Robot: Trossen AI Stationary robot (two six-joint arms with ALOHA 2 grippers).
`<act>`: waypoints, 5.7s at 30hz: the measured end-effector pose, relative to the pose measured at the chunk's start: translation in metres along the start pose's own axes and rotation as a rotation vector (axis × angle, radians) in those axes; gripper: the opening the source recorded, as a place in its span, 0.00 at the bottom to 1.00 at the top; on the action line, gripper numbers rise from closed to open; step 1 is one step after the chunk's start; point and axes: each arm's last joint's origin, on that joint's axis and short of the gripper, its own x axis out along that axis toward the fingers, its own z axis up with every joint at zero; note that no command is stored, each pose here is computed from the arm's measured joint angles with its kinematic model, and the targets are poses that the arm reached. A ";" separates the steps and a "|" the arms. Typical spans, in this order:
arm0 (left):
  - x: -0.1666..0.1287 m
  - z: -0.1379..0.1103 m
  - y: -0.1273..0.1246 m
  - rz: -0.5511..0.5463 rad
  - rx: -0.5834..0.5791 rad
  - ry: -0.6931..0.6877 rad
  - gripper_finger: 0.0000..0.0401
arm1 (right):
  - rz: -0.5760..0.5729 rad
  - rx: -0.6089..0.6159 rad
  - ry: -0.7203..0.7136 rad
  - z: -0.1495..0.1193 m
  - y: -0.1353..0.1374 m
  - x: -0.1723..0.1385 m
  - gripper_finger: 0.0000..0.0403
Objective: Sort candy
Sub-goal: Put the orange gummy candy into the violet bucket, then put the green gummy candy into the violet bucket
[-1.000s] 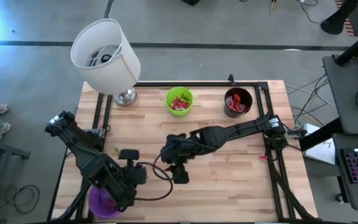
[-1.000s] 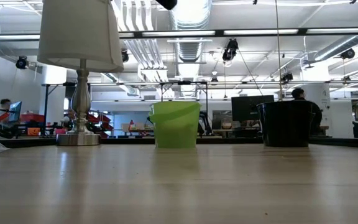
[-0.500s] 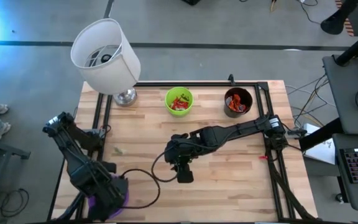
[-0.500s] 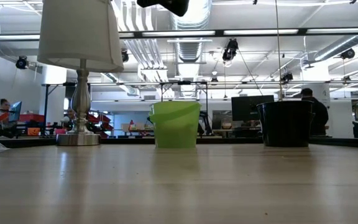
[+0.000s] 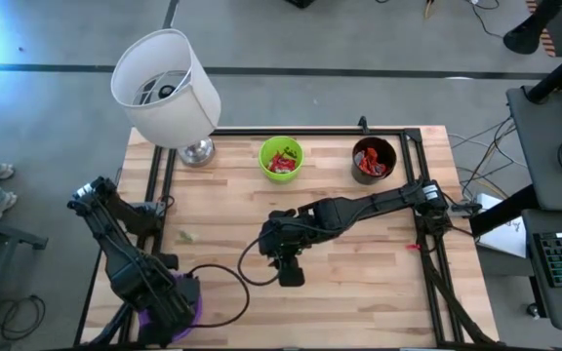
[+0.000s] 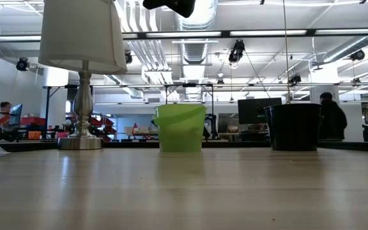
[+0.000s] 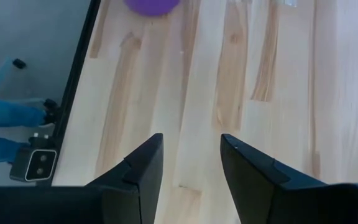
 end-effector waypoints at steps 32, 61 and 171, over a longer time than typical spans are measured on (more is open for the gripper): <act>-0.015 -0.040 0.124 0.163 -0.590 -0.548 0.26 | -0.029 -0.072 0.151 -0.017 -0.014 0.005 0.40; 0.075 -0.015 0.160 0.300 -0.347 -0.457 0.41 | -0.110 -0.017 0.160 -0.019 -0.093 -0.002 0.40; 0.137 0.017 0.217 0.289 0.024 -0.066 0.40 | -0.112 -0.049 0.160 -0.020 -0.102 -0.004 0.40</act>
